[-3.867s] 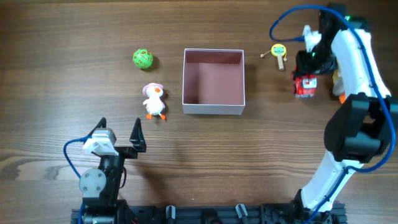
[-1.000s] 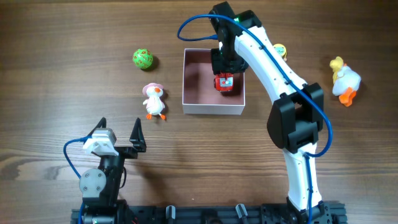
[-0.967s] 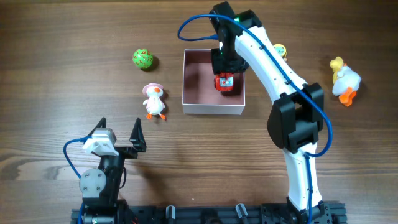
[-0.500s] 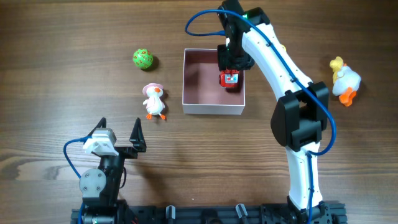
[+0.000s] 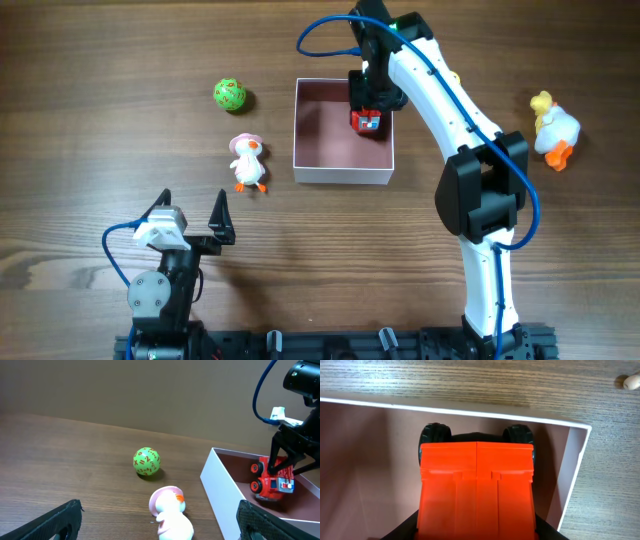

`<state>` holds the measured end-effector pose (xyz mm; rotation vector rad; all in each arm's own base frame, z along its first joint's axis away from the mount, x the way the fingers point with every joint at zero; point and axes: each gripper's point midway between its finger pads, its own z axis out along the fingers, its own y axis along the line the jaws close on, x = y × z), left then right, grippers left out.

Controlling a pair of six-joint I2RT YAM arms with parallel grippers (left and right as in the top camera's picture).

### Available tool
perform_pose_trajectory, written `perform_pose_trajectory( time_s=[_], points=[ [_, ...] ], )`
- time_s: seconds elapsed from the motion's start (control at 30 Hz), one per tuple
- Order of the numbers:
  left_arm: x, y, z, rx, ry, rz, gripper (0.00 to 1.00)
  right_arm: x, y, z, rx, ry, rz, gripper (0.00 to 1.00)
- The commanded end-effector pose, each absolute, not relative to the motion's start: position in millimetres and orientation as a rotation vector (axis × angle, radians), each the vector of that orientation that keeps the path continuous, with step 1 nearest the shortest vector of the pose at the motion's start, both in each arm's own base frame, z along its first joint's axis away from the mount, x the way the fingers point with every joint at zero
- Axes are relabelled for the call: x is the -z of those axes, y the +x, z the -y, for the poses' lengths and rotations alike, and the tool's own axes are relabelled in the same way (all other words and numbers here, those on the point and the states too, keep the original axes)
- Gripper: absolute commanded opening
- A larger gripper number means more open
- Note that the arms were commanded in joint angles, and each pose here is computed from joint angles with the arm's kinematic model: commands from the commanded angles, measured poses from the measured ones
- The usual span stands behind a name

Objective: Pack container
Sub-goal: 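Lower the fire truck into the box and open the right gripper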

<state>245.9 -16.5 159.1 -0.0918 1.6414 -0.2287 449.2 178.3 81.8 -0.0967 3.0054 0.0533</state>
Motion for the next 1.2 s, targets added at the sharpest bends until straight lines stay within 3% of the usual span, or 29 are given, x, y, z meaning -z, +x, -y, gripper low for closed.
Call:
perform_pose_trajectory(
  time_s=[0.0,0.63,0.77,1.17],
  points=[
    [-157,246,14,0.206,-0.084,-1.645,1.0,-75,452,-176,-0.013,-0.1,-3.006,0.5],
    [-157,246,14,0.206,-0.084,-1.644,1.0,-56,447,-172,0.015,-0.084,-3.056,0.51],
    [-157,246,14,0.206,-0.084,-1.644,1.0,-57,450,-172,0.01,-0.085,-3.045,0.63],
    [-157,246,14,0.206,-0.084,-1.645,1.0,-57,449,-178,-0.038,-0.096,-3.051,0.64]
  ],
)
